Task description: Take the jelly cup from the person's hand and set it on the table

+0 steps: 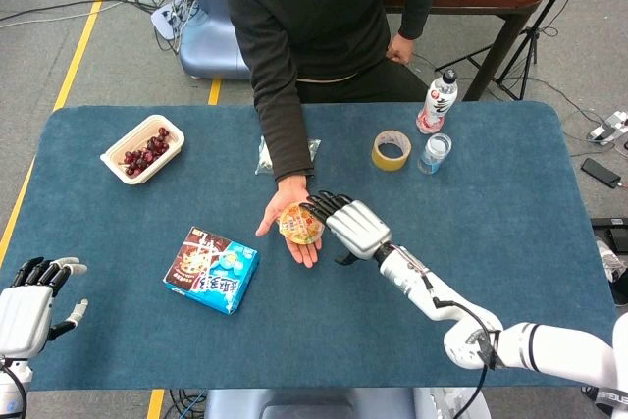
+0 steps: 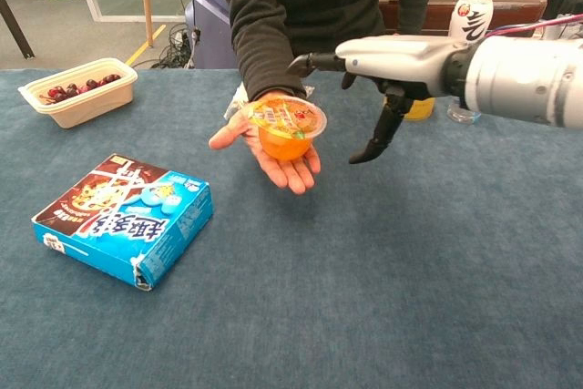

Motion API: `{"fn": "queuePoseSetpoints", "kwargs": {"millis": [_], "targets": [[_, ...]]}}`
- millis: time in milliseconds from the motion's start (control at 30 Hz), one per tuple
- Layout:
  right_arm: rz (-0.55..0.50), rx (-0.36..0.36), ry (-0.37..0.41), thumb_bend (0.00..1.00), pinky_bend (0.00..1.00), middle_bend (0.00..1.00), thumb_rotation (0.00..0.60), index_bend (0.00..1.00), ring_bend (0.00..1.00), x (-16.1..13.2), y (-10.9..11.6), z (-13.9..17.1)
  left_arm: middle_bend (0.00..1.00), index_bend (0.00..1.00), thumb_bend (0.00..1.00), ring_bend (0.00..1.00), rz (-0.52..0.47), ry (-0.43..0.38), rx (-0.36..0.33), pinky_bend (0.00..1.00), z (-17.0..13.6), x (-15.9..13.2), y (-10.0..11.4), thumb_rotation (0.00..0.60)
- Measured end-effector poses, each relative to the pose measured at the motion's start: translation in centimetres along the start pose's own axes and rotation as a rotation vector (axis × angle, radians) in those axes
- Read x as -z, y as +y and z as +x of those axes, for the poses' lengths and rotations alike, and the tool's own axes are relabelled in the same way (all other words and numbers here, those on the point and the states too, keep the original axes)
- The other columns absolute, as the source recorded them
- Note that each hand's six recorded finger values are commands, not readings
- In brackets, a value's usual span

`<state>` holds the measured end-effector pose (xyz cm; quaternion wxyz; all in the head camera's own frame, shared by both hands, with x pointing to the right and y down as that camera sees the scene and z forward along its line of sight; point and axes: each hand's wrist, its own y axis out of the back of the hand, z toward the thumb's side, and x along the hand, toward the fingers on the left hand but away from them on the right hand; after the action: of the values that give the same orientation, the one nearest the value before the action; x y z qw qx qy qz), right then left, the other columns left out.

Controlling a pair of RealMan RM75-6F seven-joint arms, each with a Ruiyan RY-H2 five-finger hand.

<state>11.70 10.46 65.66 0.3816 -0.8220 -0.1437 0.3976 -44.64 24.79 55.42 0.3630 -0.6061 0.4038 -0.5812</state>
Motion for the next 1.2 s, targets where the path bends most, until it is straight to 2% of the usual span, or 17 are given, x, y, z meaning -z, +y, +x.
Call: {"fn": "queuePoseSetpoints", "kwargs": {"millis": [400, 533, 767, 867, 1067, 1200], "targets": [[-0.013, -0.016, 0.008, 0.11, 0.19, 0.08, 0.600, 0.02, 0.00, -1.6, -0.1, -4.5, 0.28, 0.35, 0.30, 0.23, 0.006, 0.018, -0.005, 0.13, -0.4, 0.5, 0.2, 0.600], [-0.013, -0.030, 0.010, 0.18, 0.19, 0.14, 0.600, 0.02, 0.00, -2.1, -0.3, -5.4, 0.28, 0.35, 0.30, 0.23, 0.006, 0.022, -0.005, 0.13, -0.5, 0.7, 0.3, 0.600], [-0.007, -0.043, 0.005, 0.27, 0.30, 0.22, 0.600, 0.18, 0.09, -2.5, -0.7, -6.4, 0.28, 0.35, 0.30, 0.23, 0.005, 0.026, -0.005, 0.13, -0.6, 0.9, 0.3, 0.600], [-0.010, -0.046, -0.005, 0.31, 0.36, 0.26, 0.600, 0.27, 0.13, -2.5, -0.9, -6.8, 0.28, 0.35, 0.30, 0.23, 0.004, 0.027, -0.007, 0.13, -0.7, 0.9, 0.3, 0.600], [-0.012, -0.013, -0.014, 0.38, 0.53, 0.37, 0.600, 0.43, 0.24, -2.5, -0.6, -7.1, 0.28, 0.35, 0.30, 0.23, 0.004, 0.031, -0.008, 0.13, -0.7, 1.0, 0.4, 0.600], [-0.027, 0.011, -0.017, 0.40, 0.58, 0.41, 0.600, 0.49, 0.28, -2.3, -0.2, -7.0, 0.28, 0.35, 0.30, 0.23, 0.005, 0.030, -0.008, 0.13, -0.7, 1.0, 0.3, 0.600]]}}
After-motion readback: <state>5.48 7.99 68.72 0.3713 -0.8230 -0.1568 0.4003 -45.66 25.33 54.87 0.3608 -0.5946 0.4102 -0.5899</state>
